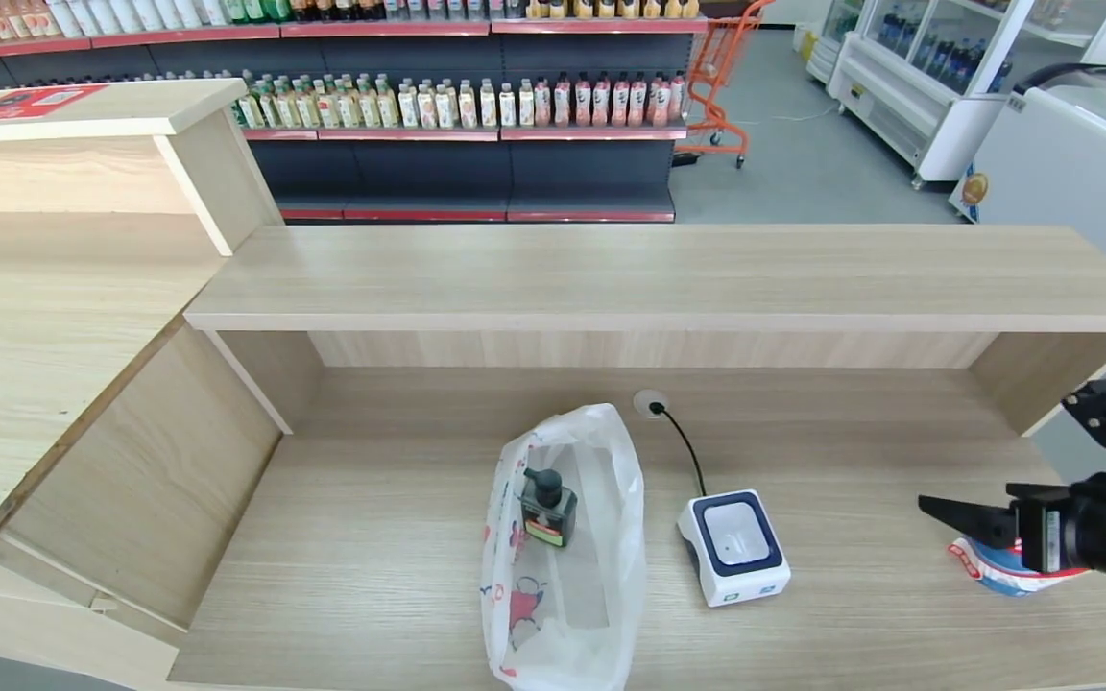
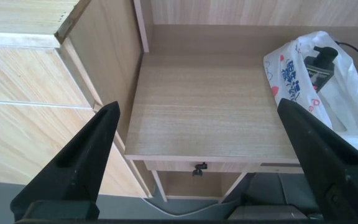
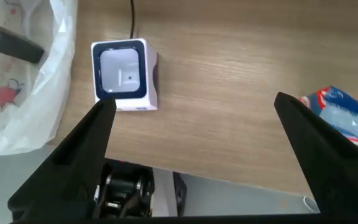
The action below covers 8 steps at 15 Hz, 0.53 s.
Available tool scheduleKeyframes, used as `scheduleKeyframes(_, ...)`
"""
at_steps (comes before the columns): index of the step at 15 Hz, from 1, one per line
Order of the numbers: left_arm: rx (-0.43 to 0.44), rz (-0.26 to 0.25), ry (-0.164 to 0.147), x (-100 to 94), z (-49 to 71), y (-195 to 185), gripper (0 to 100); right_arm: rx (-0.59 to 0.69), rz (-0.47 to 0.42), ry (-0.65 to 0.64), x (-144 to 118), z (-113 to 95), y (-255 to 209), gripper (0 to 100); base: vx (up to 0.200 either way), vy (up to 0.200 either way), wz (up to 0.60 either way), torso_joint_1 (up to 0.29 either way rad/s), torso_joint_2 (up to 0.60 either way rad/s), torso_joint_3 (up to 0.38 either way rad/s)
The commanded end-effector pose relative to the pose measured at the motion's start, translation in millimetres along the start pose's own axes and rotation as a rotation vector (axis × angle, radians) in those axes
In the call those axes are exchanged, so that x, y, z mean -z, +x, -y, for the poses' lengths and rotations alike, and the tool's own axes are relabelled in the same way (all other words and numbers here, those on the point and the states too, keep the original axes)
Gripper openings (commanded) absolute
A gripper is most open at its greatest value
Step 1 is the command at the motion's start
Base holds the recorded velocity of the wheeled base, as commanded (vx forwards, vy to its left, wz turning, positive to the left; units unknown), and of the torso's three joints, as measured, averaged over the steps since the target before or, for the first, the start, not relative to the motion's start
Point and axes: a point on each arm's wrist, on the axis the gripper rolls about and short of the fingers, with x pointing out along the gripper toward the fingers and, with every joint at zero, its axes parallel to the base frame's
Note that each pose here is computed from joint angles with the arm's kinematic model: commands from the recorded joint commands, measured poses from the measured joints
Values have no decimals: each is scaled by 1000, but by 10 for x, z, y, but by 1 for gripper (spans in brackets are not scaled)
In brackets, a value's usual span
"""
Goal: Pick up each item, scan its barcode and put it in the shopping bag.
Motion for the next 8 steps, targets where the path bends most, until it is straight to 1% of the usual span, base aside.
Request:
scheduleKeyframes(1, 0, 0, 0, 0, 0, 0, 100, 75, 61, 84, 79, 19, -284, 100, 0, 0, 0, 0, 0, 0)
scheduleKeyframes(2, 0, 0, 0, 0, 0, 0, 100, 89, 68, 139, 70, 44, -296, 100, 0, 0, 0, 0, 0, 0)
scheduleKeyframes(3, 0, 0, 0, 0, 0, 0, 100, 101, 73, 166, 68, 70, -306, 100, 0, 0, 0, 0, 0, 0)
scheduleKeyframes(5, 0, 0, 0, 0, 0, 0, 100, 108, 61, 200, 101, 90, -301, 100, 0, 0, 0, 0, 0, 0)
scheduleKeyframes(8, 0, 0, -2, 0, 0, 0, 100, 111, 44, 212, 188, 60, -329, 100, 0, 0, 0, 0, 0, 0)
